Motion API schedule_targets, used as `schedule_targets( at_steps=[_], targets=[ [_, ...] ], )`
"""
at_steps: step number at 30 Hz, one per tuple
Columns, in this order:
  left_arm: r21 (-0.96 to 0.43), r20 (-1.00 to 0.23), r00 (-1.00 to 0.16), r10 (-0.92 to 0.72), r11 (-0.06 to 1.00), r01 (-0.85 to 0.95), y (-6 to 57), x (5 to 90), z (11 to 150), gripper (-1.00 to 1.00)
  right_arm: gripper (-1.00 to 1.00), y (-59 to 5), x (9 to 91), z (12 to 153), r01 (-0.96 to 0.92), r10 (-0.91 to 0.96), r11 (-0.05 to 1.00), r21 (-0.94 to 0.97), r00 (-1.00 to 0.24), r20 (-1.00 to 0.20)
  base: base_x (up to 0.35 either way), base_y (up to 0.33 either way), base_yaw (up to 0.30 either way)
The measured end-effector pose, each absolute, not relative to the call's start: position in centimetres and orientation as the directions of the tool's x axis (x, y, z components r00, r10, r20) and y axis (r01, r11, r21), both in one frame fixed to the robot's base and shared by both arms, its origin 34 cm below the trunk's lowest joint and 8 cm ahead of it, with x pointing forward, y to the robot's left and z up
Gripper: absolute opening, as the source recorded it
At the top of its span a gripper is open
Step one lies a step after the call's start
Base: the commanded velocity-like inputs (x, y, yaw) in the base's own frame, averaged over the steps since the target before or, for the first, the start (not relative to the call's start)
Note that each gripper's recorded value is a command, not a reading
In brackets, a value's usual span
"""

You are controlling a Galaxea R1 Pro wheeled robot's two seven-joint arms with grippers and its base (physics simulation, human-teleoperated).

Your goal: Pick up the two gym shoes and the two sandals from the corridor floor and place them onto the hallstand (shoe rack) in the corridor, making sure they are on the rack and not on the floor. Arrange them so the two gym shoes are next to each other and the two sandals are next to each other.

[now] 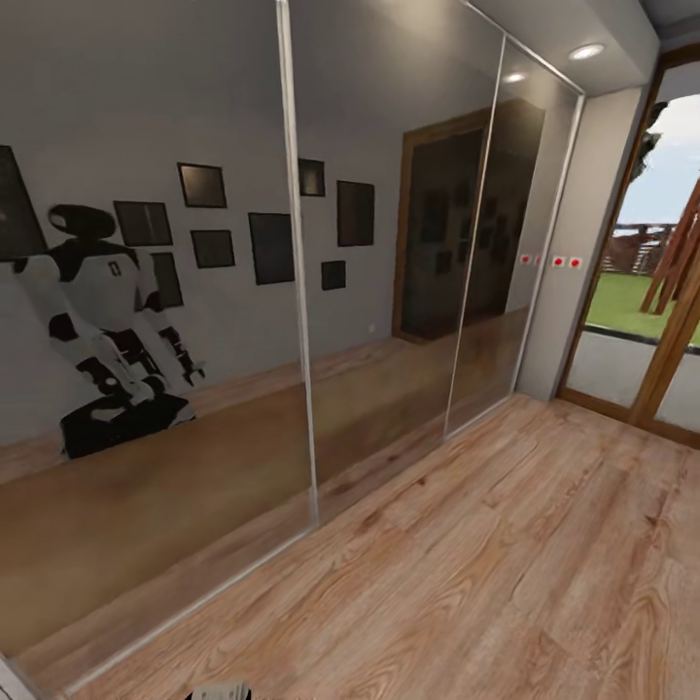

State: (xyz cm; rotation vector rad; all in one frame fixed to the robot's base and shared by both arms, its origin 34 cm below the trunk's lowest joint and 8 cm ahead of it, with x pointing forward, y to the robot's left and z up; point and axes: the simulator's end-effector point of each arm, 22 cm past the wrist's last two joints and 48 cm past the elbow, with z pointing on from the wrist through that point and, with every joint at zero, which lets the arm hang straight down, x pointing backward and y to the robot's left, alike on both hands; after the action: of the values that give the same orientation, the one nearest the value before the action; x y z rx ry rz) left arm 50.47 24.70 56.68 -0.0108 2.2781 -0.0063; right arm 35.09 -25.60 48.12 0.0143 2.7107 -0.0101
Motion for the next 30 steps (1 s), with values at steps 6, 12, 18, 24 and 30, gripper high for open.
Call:
schedule_targets(
  at_steps=[6,12,18,24,30],
  targets=[
    [-0.008,-0.760,-0.650,-0.010,1.000,-0.006,24.71,50.46,56.67,1.00,1.00,-25.62,35.14,48.13,0.011,0.008,1.000,-0.005,-0.908,-0.418,0.000,-0.147,0.290],
    [-0.008,-0.760,-0.650,-0.010,1.000,-0.006,24.70,50.47,56.68,1.00,1.00,-25.57,35.07,48.11,0.011,0.008,1.000,-0.005,-0.909,-0.417,0.000,-0.026,0.291],
    [-0.008,-0.760,-0.650,-0.010,1.000,-0.006,24.70,50.46,56.68,1.00,1.00,-25.56,35.09,48.12,0.011,0.008,1.000,-0.004,-0.909,-0.418,0.000,-0.004,0.294],
    [-0.009,-0.760,-0.650,-0.011,1.000,-0.006,24.71,50.47,56.68,1.00,1.00,-25.56,35.09,48.11,0.012,0.009,1.000,-0.004,-0.909,-0.417,0.000,0.000,0.297],
    [-0.009,-0.760,-0.650,-0.011,1.000,-0.007,24.71,50.46,56.67,1.00,1.00,-25.57,35.07,48.11,0.012,0.009,1.000,-0.004,-0.909,-0.417,0.000,0.000,0.297]
  ],
)
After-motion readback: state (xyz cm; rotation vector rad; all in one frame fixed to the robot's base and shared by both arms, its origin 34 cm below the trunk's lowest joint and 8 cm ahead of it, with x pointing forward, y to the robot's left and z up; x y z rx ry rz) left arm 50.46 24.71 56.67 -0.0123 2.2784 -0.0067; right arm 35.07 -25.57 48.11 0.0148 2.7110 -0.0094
